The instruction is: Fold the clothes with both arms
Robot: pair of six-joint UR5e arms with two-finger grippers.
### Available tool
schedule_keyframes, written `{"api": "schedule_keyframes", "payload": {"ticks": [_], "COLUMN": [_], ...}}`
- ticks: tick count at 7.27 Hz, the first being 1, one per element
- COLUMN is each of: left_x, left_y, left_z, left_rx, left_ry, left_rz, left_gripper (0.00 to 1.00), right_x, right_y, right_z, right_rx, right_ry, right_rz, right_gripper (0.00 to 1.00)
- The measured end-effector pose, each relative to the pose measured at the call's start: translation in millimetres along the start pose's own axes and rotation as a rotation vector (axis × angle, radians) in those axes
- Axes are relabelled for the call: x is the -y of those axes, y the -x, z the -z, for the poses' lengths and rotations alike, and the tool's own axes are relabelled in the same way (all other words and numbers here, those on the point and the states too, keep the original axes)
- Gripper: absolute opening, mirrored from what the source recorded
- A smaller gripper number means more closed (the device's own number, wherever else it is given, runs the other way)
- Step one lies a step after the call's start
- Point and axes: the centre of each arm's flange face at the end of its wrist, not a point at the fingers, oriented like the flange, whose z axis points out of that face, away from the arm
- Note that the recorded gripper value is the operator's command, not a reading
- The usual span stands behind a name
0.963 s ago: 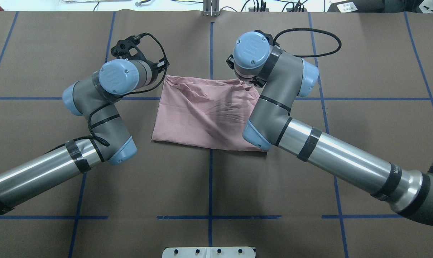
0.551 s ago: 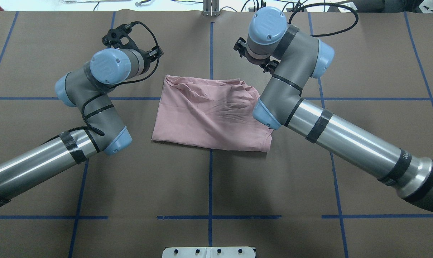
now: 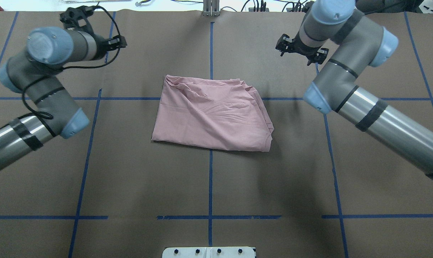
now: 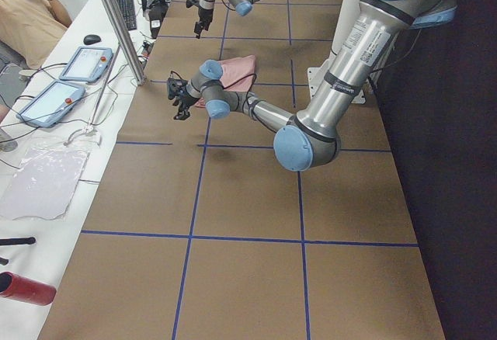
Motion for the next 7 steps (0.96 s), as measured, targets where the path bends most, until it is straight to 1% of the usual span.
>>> {"api": "schedule_keyframes", "payload": {"ticks": [1,2,3,4,5,6,7], "left_x": [35.3,65.9,87.9,103.1,119.1,134.9,147.2], "left_y": [54.6,113.5,170.4,225.3,280.9,331.0,372.5], "left_z": [16.5,34.6,55.1,79.3,111.1,144.2,171.2], "left_rx": [0.014,0.024,0.016,-0.010,-0.047,-0.061,-0.040], "left_ry": [0.037,0.083,0.133,0.181,0.213,0.228,0.247], "left_rz": [-0.146,-0.288,-0.403,-0.464,-0.493,-0.521,-0.547], "left_gripper": [1.00,1.00,1.00,1.00,1.00,1.00,1.00], "right_x": [36.7,73.7,108.9,134.8,144.4,140.4,128.8], "right_y": [-59.0,-121.5,-183.5,-243.2,-300.5,-358.3,-413.1], "right_z": [11.7,28.2,51.8,74.6,84.3,82.1,78.1], "right_rx": [0.004,0.011,0.026,0.044,0.045,0.034,0.022], "right_ry": [0.042,0.063,0.072,0.079,0.092,0.112,0.131], "right_rz": [0.082,0.156,0.200,0.227,0.280,0.354,0.412], "right_gripper": [1.00,1.00,1.00,1.00,1.00,1.00,1.00]}}
